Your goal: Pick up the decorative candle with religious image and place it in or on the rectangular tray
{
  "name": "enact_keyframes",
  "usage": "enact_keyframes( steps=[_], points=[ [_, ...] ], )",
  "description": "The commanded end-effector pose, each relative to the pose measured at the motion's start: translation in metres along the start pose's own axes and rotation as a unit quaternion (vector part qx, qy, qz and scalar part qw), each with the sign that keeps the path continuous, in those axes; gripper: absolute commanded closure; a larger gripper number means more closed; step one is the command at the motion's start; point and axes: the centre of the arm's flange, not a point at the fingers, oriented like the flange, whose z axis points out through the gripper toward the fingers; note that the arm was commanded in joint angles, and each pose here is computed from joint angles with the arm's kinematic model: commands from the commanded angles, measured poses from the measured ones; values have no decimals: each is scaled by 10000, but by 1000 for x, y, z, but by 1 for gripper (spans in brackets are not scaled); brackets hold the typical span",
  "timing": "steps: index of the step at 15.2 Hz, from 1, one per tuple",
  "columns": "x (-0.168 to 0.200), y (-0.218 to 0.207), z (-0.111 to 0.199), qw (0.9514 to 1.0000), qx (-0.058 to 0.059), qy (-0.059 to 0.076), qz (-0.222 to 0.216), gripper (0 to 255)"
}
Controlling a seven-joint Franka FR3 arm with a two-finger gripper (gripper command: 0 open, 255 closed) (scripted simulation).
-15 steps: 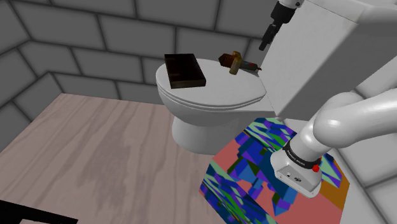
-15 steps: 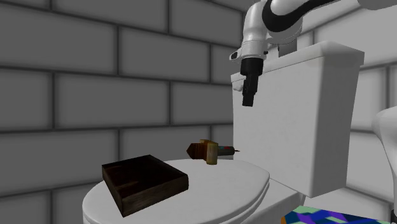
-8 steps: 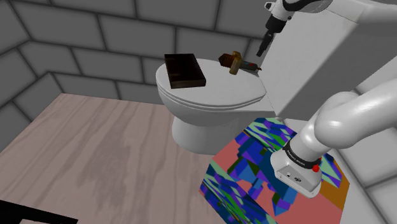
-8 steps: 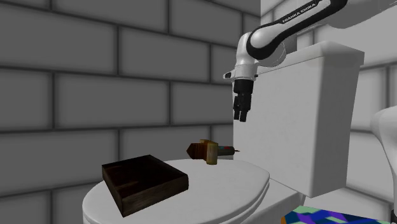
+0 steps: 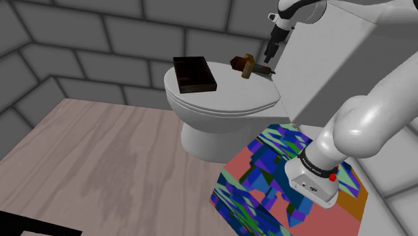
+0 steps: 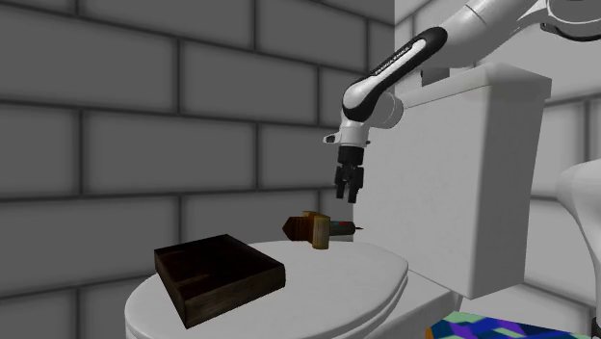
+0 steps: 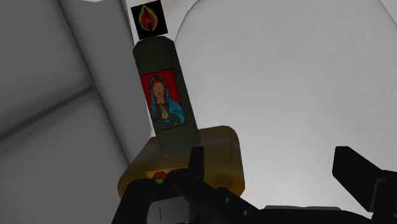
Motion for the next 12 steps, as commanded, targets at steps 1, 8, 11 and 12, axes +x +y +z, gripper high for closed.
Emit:
enact_keyframes(
  steps=[1, 8, 11, 12],
  points=[
    [-2, 22, 17, 9996, 46, 20, -262, 0],
    [14, 92, 72, 9943, 214, 76, -1040, 0],
    [14, 91, 88, 9943, 214, 76, -1040, 0],
    [14, 91, 93, 9943, 214, 76, -1040, 0]
  ],
)
